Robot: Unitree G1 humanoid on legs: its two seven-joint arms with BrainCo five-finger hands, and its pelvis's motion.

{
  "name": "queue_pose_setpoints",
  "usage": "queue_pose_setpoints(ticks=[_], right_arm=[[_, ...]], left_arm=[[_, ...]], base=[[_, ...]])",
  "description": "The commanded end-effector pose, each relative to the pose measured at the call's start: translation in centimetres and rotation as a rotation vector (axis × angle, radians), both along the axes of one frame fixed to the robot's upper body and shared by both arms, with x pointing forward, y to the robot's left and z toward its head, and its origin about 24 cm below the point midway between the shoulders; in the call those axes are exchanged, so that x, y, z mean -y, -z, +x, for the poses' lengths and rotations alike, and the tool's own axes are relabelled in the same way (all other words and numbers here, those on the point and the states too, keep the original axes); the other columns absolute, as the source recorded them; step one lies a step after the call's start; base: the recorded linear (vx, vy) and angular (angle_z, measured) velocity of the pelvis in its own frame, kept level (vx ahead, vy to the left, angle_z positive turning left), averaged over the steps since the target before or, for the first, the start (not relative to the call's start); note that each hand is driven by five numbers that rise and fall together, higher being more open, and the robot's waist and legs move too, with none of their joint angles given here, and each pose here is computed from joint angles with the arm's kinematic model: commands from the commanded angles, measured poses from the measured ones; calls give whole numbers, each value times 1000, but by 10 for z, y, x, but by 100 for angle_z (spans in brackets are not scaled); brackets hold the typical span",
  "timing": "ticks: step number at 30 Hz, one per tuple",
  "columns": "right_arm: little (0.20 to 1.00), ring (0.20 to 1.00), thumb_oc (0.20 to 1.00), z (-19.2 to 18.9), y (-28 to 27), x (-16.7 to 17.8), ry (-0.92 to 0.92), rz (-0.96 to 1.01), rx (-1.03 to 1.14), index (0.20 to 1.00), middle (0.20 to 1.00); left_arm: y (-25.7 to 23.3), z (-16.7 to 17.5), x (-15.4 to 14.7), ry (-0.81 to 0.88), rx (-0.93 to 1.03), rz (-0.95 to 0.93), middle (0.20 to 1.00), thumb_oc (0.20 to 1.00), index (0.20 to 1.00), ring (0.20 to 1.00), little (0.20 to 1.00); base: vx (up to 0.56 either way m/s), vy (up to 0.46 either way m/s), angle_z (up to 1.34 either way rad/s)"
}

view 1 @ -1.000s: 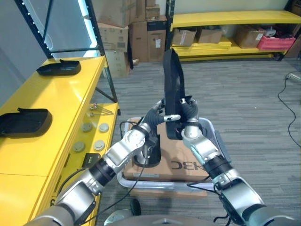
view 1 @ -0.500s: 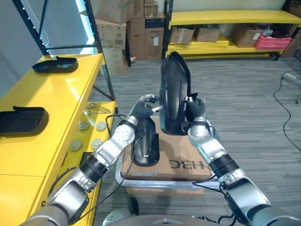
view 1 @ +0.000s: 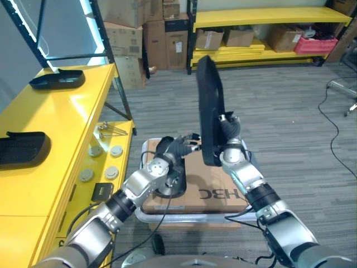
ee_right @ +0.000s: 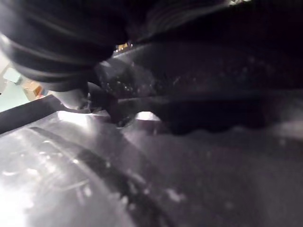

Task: Move parts from the plastic box to the shelf.

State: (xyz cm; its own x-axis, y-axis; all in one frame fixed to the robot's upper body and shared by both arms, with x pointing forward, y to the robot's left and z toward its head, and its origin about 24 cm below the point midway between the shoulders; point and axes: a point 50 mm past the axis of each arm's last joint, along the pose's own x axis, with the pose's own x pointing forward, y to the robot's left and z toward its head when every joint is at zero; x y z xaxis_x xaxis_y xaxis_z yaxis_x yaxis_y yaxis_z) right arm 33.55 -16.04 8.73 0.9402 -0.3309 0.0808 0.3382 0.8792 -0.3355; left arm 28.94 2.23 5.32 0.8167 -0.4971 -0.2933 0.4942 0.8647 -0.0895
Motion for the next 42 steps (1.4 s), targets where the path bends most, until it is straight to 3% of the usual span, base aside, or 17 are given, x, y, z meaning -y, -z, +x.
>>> queue_pose_setpoints(ticks=[1,9,13,19,27,34,42], right_arm=[[200,200,200,16,-53,-14,-39,32,216,200,200],[200,200,200,17,-53,-11,-36,24,212,200,200],[200,200,200,13,-50,-7,-12,18,205,200,200],[200,200,200,8,-47,4,23,21,218,200,200],[200,200,200,7,-45,10,40,24,217,200,200],[200,200,200,7,-43,8,34,26,214,200,200],[200,200,200,7,-37,5,37,38,192,200,200]], left_arm=[[-35,6,35,38,91,-147,1000,1000,1000,1000,1000],[-23,11,26,-47,0,-174,1000,1000,1000,1000,1000],[-23,20,4,-197,54,-136,1000,1000,1000,1000,1000],[-27,27,-25,-281,34,-173,1000,1000,1000,1000,1000],[-20,28,-36,-297,-45,-202,1000,1000,1000,1000,1000],[-12,24,-29,-235,-109,-217,1000,1000,1000,1000,1000],[-47,24,-21,-179,71,-306,1000,1000,1000,1000,1000]], base=[[0,0,0],[0,0,0],[0,0,0],[0,0,0],[0,0,0],[0,0,0],[0,-1,0]])
